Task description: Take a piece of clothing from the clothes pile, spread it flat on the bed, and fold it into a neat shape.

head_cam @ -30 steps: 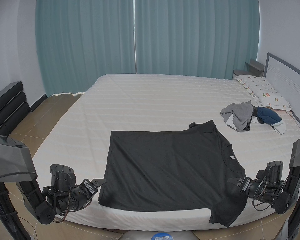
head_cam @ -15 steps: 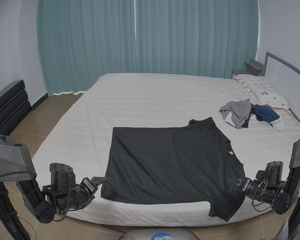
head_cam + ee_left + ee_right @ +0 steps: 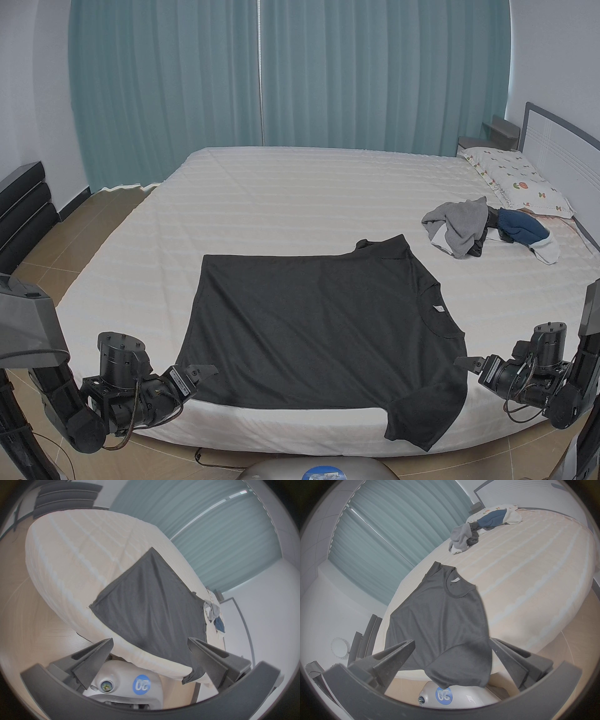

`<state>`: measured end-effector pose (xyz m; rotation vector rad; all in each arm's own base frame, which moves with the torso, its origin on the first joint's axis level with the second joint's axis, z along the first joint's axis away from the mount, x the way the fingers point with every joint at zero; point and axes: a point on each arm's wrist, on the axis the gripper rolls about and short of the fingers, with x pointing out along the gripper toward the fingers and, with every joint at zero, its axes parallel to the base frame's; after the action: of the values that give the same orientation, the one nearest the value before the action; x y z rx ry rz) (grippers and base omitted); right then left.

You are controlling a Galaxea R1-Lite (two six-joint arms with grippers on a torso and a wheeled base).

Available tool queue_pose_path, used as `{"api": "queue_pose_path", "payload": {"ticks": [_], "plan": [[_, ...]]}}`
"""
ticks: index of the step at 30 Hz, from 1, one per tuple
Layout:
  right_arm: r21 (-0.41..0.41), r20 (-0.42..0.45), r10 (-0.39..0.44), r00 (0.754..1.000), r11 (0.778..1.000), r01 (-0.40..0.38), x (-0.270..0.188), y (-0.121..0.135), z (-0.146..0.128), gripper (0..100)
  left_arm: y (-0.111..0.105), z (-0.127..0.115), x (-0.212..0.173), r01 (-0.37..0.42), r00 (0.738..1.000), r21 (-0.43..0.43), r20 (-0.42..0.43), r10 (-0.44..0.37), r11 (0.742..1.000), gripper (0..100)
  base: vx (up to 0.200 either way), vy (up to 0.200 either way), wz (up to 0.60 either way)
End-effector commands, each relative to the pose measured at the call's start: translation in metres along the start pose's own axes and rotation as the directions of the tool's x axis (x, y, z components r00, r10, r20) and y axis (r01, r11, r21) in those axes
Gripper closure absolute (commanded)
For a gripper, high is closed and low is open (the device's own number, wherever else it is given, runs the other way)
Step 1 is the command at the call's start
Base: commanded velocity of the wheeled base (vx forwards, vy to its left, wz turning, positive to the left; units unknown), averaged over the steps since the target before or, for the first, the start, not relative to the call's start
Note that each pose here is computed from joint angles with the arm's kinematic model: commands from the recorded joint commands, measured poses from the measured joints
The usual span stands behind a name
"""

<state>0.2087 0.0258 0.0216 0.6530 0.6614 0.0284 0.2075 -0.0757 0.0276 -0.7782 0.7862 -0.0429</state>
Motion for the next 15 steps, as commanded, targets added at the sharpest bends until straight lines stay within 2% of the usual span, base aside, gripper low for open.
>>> {"api": "queue_pose_path", "payload": {"ticks": [1, 8, 15], "plan": [[0.004, -0.017, -0.013, 1.000, 1.000, 0.013, -0.003, -0.002, -0.003, 0, 0.002, 0.000, -0.009, 0.002, 1.000, 0.004, 0.010, -0.002, 1.000, 0, 0.000, 0.000, 0.00], [0.003, -0.021, -0.013, 1.000, 1.000, 0.013, -0.003, -0.002, -0.004, 0, 0.008, 0.003, -0.009, -0.020, 1.000, -0.018, 0.018, 0.021, 1.000, 0, 0.000, 0.000, 0.00], [0.006, -0.025, -0.015, 1.000, 1.000, 0.015, -0.002, -0.003, -0.004, 0, 0.030, 0.007, 0.009, -0.124, 0.992, -0.068, -0.012, 0.124, 0.990, 0, 0.000, 0.000, 0.00]]}}
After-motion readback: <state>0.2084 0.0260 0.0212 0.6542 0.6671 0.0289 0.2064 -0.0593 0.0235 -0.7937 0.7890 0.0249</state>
